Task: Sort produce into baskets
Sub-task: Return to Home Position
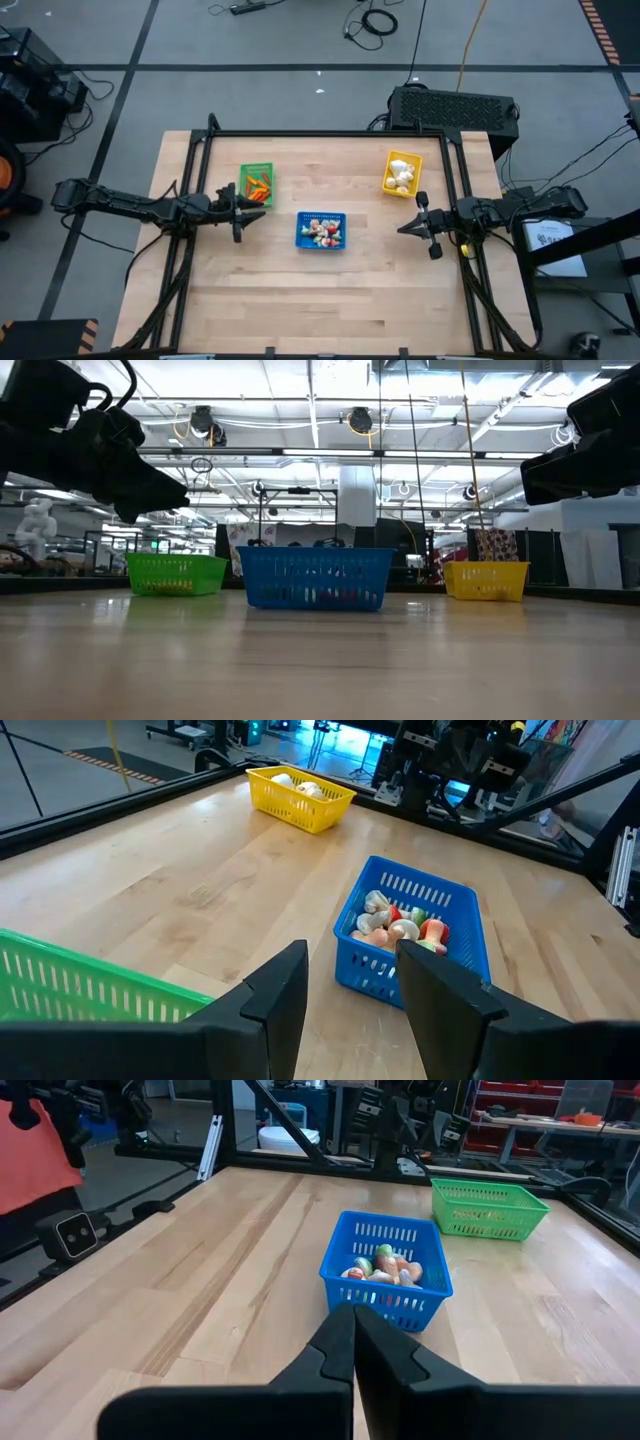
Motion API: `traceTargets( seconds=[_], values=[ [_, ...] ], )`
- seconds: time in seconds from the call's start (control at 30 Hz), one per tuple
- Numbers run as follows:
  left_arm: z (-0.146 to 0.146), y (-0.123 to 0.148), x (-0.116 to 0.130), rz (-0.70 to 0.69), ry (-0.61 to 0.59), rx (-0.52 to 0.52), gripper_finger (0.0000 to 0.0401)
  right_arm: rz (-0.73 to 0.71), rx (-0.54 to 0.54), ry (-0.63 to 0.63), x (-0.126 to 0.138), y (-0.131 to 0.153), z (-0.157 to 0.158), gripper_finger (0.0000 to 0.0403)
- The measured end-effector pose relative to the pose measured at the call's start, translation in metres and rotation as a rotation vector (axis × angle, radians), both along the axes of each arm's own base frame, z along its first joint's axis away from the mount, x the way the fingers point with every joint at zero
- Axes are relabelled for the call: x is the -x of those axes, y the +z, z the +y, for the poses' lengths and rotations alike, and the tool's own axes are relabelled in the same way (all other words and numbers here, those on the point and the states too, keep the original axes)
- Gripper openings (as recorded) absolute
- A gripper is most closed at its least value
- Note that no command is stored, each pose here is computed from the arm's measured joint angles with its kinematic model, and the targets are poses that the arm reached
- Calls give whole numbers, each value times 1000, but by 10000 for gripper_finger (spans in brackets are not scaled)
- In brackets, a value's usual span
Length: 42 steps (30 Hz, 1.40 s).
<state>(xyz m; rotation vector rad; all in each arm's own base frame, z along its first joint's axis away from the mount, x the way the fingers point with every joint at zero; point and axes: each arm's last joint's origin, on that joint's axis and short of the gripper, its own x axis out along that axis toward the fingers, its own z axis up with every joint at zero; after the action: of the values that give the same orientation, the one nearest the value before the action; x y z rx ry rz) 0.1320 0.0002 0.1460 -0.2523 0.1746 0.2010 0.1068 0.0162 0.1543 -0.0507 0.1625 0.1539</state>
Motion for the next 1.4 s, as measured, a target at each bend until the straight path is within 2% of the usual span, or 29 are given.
traceTargets(
  seconds=[1.4],
  values=[
    [0,0,0,0,0,0,160,0,0,0,0,0,0,0]
  ],
)
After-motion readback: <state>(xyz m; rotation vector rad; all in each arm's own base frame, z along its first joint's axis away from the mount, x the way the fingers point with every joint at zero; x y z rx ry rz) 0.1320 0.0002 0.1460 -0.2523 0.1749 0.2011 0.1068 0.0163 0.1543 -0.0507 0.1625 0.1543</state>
